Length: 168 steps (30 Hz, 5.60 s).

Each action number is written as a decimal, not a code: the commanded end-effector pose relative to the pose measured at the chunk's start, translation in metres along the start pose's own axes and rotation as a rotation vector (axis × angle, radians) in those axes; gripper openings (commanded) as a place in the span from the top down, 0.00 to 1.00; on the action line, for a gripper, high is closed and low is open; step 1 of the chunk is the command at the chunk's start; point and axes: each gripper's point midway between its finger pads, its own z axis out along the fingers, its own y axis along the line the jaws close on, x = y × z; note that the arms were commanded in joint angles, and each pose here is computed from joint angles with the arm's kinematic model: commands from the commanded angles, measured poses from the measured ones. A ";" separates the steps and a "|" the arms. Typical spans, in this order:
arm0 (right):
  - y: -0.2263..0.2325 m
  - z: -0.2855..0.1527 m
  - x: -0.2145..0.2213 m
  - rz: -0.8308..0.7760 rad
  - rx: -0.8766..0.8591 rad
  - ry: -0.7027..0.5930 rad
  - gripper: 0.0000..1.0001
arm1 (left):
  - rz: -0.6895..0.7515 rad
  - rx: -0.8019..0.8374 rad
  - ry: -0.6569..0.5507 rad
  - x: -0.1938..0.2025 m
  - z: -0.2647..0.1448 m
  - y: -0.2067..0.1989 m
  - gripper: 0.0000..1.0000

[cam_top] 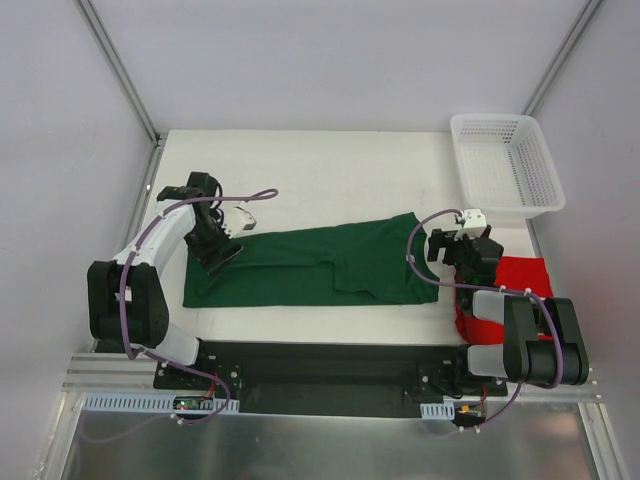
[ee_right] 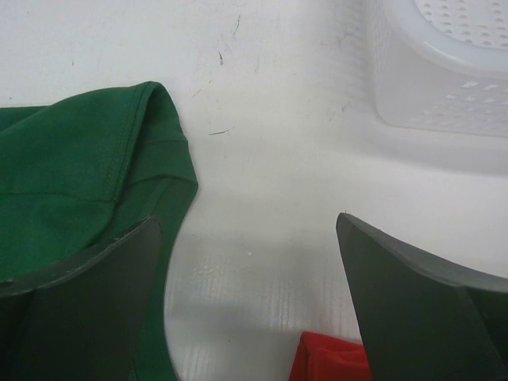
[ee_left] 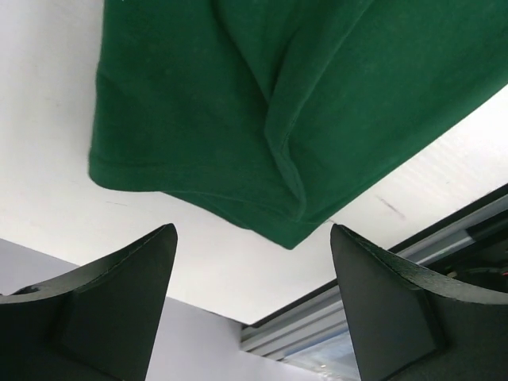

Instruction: Fold and stack the t-shirts

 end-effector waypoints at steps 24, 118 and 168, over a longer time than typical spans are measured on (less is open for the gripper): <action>0.003 0.002 -0.017 -0.014 -0.019 -0.068 0.04 | -0.089 0.000 0.027 0.027 0.055 -0.027 0.29; 0.003 0.002 -0.017 -0.012 -0.019 -0.068 0.04 | -0.150 -0.196 0.411 0.075 -0.055 0.031 0.52; 0.003 0.002 -0.017 -0.012 -0.019 -0.066 0.04 | -0.327 -0.134 0.099 -0.007 0.032 0.146 1.00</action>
